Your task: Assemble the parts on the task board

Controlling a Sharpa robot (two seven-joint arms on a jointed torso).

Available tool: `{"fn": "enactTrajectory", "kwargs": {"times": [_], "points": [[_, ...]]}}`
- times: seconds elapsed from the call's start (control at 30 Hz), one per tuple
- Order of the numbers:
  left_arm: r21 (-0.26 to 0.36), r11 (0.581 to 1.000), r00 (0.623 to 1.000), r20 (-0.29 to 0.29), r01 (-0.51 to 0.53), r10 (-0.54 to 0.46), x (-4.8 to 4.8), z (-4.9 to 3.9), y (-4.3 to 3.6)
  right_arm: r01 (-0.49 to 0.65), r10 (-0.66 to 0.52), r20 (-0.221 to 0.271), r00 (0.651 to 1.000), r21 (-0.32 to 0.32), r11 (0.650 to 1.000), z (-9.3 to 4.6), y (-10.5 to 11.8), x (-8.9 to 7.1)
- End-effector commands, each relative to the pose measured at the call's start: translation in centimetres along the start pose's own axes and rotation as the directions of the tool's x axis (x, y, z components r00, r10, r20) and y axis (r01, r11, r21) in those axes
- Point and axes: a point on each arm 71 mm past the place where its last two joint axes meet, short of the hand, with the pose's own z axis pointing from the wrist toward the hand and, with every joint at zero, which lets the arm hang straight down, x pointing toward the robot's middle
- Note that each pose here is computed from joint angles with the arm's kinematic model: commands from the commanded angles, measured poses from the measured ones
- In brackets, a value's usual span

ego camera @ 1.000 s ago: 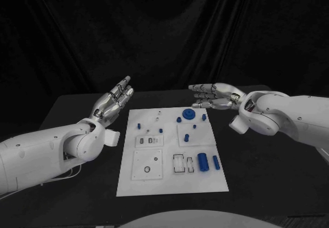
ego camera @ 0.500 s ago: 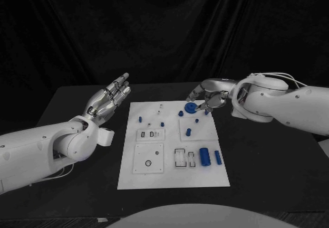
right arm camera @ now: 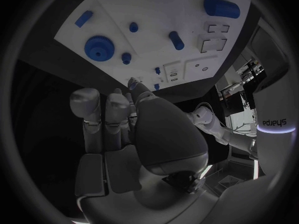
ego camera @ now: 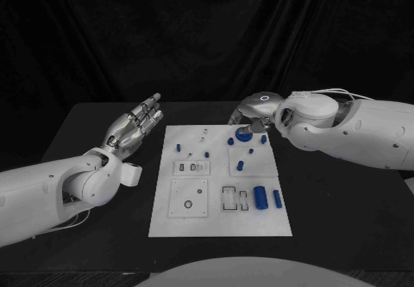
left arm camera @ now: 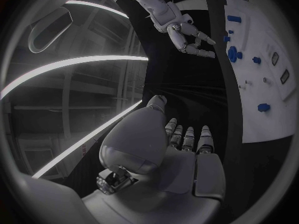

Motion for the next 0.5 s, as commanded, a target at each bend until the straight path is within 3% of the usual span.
{"fn": "enactTrajectory", "kwargs": {"times": [0.03, 0.27, 0.5], "points": [[0.106, 0.994, 1.000, 0.015, -0.021, 0.020, 0.10, 0.09, -0.89, 0.076, -0.077, 0.048, 0.996, 0.021, 0.997, 0.46, -0.12, -0.47], [0.112, 0.994, 1.000, 0.012, -0.020, 0.019, 0.30, 0.21, -0.89, 0.083, -0.083, 0.059, 0.995, 0.008, 0.997, 1.10, 0.06, -0.34], [0.113, 0.993, 1.000, 0.004, -0.013, 0.013, 0.44, 0.25, -0.89, 0.084, -0.084, 0.026, 0.996, 0.004, 0.996, 1.36, 0.03, 0.32]]}}
